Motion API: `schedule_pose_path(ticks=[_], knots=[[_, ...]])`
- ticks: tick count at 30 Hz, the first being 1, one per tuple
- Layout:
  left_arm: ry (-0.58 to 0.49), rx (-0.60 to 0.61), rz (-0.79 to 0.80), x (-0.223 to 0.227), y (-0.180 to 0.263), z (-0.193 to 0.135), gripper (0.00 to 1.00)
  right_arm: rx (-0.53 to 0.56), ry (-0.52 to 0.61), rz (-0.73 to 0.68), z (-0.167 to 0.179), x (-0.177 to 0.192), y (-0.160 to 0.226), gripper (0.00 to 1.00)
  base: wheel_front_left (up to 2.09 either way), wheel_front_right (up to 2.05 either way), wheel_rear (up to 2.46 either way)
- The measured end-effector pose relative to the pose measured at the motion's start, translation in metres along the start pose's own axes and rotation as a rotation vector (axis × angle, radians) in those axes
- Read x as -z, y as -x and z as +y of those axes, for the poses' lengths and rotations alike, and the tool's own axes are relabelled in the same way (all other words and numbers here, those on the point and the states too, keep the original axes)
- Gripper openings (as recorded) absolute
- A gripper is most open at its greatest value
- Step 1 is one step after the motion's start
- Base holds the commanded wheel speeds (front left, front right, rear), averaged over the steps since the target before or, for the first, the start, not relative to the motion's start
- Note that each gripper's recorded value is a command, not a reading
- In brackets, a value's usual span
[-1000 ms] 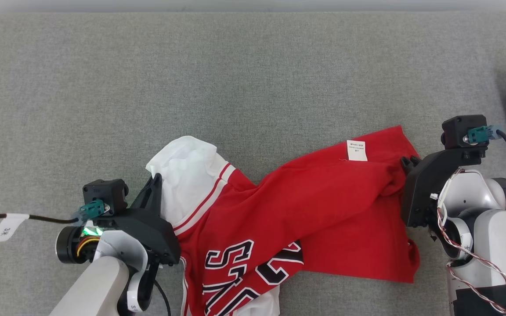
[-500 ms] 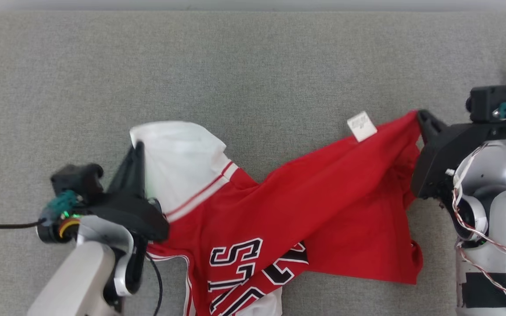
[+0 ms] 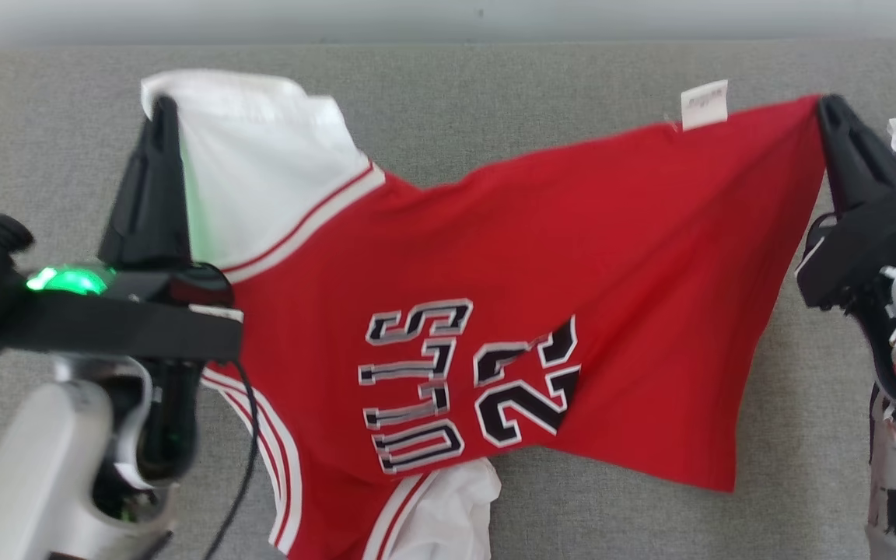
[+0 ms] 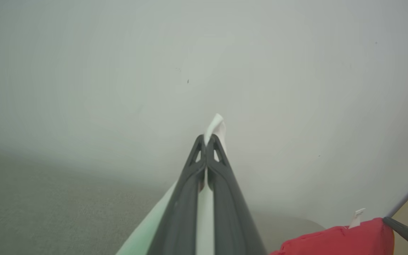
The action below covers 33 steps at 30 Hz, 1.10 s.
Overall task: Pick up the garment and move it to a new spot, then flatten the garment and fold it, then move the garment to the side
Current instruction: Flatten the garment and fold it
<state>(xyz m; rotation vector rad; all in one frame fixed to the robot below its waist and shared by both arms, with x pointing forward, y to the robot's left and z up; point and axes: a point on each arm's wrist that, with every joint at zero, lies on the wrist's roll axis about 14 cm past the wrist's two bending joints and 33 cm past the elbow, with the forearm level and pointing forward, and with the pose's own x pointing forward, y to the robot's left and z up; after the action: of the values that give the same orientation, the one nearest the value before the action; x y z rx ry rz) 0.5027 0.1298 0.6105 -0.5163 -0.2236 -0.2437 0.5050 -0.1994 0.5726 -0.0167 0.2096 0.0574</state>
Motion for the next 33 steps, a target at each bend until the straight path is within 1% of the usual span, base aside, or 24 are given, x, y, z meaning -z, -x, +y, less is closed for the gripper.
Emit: schedule_pose_path(ticks=[2,5,7,10,11,13,15,17,18,21,23,25,27,29,30,31,33], knots=[[0.008,0.030,0.008,-0.009,-0.006,-0.006,0.00,-0.015,0.006,-0.026,0.000,-0.009,-0.001,0.00,0.00,0.00,0.00],[-0.054,0.096,0.015,-0.029,-0.024,-0.009,0.00,-0.055,0.052,-0.075,0.007,-0.026,-0.013,0.00,0.00,0.00,0.00],[-0.060,0.156,-0.005,-0.045,-0.044,-0.016,0.00,-0.080,0.075,-0.095,0.011,-0.034,-0.030,0.00,0.00,0.00,0.00],[-0.096,0.174,-0.053,-0.068,-0.078,-0.008,0.00,-0.112,0.092,-0.131,0.018,-0.045,-0.061,0.00,0.00,0.00,0.00],[-0.135,0.180,-0.082,-0.080,-0.102,-0.002,0.00,-0.121,0.107,-0.183,0.021,-0.062,-0.082,0.00,0.00,0.00,0.00],[-0.155,0.179,-0.136,-0.090,-0.124,0.003,0.00,-0.109,0.141,-0.220,0.019,-0.070,-0.102,0.00,0.00,0.00,0.00],[-0.184,0.185,-0.199,-0.099,-0.143,0.005,0.00,-0.083,0.160,-0.258,0.010,-0.076,-0.120,0.00,0.00,0.00,0.00],[-0.220,0.213,-0.265,-0.109,-0.158,-0.001,0.00,-0.059,0.183,-0.328,0.002,-0.092,-0.132,0.00,0.00,0.00,0.00],[-0.219,0.227,-0.306,-0.116,-0.165,-0.005,0.00,-0.048,0.201,-0.363,-0.001,-0.102,-0.137,0.00,0.00,0.00,0.00],[-0.212,0.303,-0.466,-0.145,-0.174,-0.028,0.00,-0.009,0.228,-0.475,-0.013,-0.130,-0.144,0.00,0.00,0.00,0.00],[-0.215,0.358,-0.576,-0.166,-0.172,-0.043,0.00,0.019,0.255,-0.547,-0.021,-0.147,-0.142,0.00,0.00,0.00,0.00],[-0.168,0.394,-0.677,-0.190,-0.166,-0.054,0.00,0.040,0.284,-0.601,-0.027,-0.163,-0.139,0.00,0.00,0.00,0.00],[-0.158,0.437,-0.731,-0.203,-0.158,-0.063,0.00,0.048,0.322,-0.640,-0.028,-0.174,-0.137,0.00,0.00,0.00,0.00],[-0.156,0.460,-0.735,-0.200,-0.156,-0.066,0.00,0.055,0.349,-0.627,-0.031,-0.171,-0.142,0.00,0.00,0.00,0.00],[-0.159,0.466,-0.717,-0.191,-0.156,-0.064,0.00,0.061,0.363,-0.605,-0.034,-0.165,-0.147,0.00,0.00,0.00,0.00],[-0.144,0.460,-0.688,-0.178,-0.157,-0.059,0.00,0.064,0.370,-0.573,-0.038,-0.155,-0.152,0.00,0.00,0.00,0.00],[-0.118,0.431,-0.590,-0.137,-0.161,-0.043,0.00,0.053,0.391,-0.504,-0.040,-0.126,-0.163,0.00,0.00,0.00,0.00]])
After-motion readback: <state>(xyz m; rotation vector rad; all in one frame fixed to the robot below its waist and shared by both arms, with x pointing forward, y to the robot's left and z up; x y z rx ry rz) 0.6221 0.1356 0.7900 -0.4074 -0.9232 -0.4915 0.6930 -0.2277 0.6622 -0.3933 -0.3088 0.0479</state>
